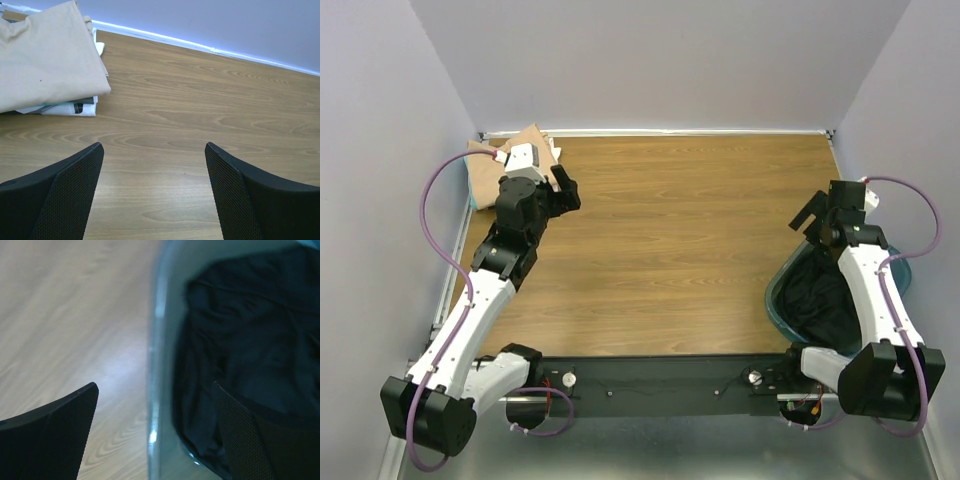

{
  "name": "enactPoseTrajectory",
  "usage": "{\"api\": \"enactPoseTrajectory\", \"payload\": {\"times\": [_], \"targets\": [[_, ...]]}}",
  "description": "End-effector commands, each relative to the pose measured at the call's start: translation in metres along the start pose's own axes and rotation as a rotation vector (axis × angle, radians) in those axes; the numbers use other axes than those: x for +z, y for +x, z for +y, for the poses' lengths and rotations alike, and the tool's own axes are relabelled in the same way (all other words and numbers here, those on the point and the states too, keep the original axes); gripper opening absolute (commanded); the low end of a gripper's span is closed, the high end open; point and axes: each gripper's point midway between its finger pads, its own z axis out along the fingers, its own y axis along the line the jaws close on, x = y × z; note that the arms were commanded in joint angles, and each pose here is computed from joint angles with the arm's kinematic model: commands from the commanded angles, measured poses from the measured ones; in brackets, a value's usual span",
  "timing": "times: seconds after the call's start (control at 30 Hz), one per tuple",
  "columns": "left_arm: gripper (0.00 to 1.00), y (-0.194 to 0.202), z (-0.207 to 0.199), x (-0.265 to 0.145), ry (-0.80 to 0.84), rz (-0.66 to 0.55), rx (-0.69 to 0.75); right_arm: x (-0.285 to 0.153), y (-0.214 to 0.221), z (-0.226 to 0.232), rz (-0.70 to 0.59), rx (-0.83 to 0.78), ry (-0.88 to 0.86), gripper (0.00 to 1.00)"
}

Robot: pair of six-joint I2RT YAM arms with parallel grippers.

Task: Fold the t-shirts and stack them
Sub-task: Grab the tshirt from the pile

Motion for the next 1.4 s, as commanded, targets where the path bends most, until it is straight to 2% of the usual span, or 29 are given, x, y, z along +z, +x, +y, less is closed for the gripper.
{"api": "enactPoseTrajectory", "payload": {"times": [0.0, 0.13, 0.37, 0.5, 0.6, 0.7, 0.87, 1.23, 1.33, 1.37], "targets": [[0.89, 0.009, 0.001, -0.007, 0.014, 0.014, 0.006, -0.004, 0.018, -0.063, 0.023, 0.089, 0.313, 1.0], [0.89, 0.016, 0.007, -0.012, 0.0, 0.018, 0.019, -0.014, 0.02, -0.076, 0.011, 0.164, 0.36, 1.0], [0.89, 0.033, 0.019, -0.018, -0.03, 0.032, 0.015, -0.005, 0.074, -0.086, 0.225, 0.207, 0.397, 1.0], [0.89, 0.037, 0.021, -0.022, -0.032, 0.032, 0.003, -0.007, 0.09, -0.087, 0.271, 0.245, 0.403, 1.0], [0.89, 0.04, 0.023, -0.024, -0.035, 0.032, 0.002, -0.009, 0.094, -0.096, 0.261, 0.232, 0.436, 1.0], [0.89, 0.043, 0.025, -0.026, -0.041, 0.042, 0.0, -0.005, 0.107, -0.101, 0.317, 0.202, 0.46, 1.0], [0.89, 0.047, 0.027, -0.028, -0.049, 0.054, -0.007, 0.005, 0.133, -0.096, 0.445, 0.199, 0.457, 1.0], [0.89, 0.045, 0.029, -0.038, -0.058, 0.045, -0.034, 0.014, 0.166, -0.084, 0.532, 0.319, 0.408, 1.0], [0.89, 0.044, 0.03, -0.039, -0.064, 0.047, -0.033, 0.013, 0.168, -0.089, 0.519, 0.308, 0.423, 0.91], [0.89, 0.043, 0.03, -0.04, -0.065, 0.045, -0.033, 0.013, 0.165, -0.09, 0.504, 0.303, 0.424, 0.83]]}}
